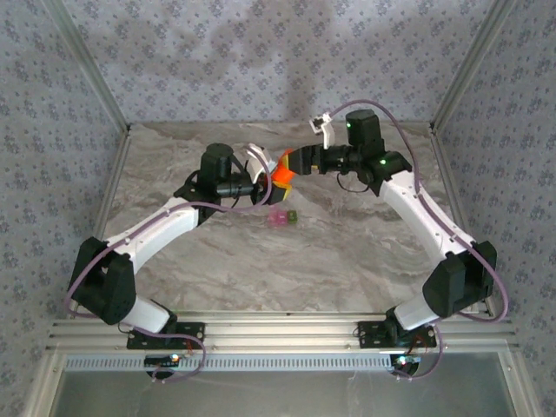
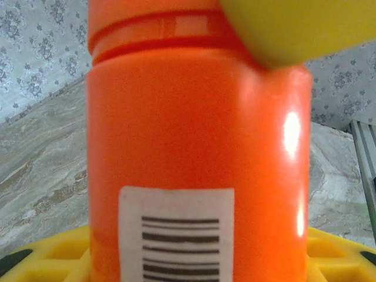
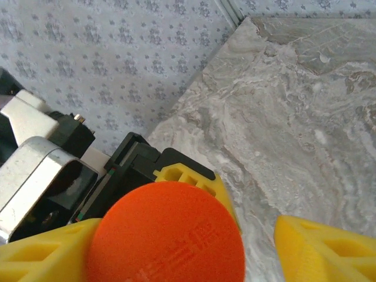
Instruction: Sort the pills into containers
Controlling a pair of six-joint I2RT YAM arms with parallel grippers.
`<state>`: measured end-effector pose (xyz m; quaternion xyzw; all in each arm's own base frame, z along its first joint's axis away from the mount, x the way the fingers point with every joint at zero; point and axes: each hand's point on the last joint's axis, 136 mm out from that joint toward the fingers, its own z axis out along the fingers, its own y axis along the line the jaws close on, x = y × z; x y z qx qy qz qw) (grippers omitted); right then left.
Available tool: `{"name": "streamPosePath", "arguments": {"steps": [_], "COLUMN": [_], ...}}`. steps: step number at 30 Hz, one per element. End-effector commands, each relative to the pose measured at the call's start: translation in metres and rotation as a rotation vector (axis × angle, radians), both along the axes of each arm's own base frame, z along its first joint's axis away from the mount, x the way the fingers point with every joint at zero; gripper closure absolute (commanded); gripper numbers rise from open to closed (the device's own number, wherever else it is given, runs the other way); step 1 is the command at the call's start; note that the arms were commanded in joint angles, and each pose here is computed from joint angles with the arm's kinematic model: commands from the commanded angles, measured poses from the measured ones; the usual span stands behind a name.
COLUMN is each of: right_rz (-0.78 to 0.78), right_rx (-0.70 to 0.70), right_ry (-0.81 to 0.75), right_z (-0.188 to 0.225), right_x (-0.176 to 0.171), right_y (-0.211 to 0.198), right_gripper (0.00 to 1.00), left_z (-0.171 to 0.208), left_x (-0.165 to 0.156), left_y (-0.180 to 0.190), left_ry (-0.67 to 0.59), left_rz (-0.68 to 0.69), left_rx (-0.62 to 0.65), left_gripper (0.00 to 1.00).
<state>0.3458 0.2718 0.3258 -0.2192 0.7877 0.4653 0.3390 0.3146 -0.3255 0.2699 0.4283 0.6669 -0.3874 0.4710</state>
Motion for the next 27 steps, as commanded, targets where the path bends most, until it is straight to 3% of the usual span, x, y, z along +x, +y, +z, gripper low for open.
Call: {"name": "streamPosePath", "arguments": {"steps": [1,5,10,27], "right_rz": [-0.068,-0.259,-0.415,-0.308], "right_rx": [0.121,0.214,0.14,0.023], "right_ry": [-0.015,0.17,0.411,0.46], "right_z": [0.042,0.057,0.031,0.013], "right_x": [0.001,0.013,0.017,0.004], "right_y": [-0.014,-0.036,-0.049,-0.01], "right_gripper": [0.21,0.2,0.22,0.25], "left_z": [0.033,0.034,0.031,0.018], "left_x": [-0.004,-0.004,-0.003,-0.002], "left_y": [-0.003,-0.004,-0.004,-0.008], "left_ry": [-0.073,-0.075,-0.07,-0.039], "left_rz": [-0.032,-0.032,-0.037,-0.06], "left_rx": [-0.054,-0.055,-0.038,-0.008], "left_gripper": [1.0,1.0,1.0,1.0]}}
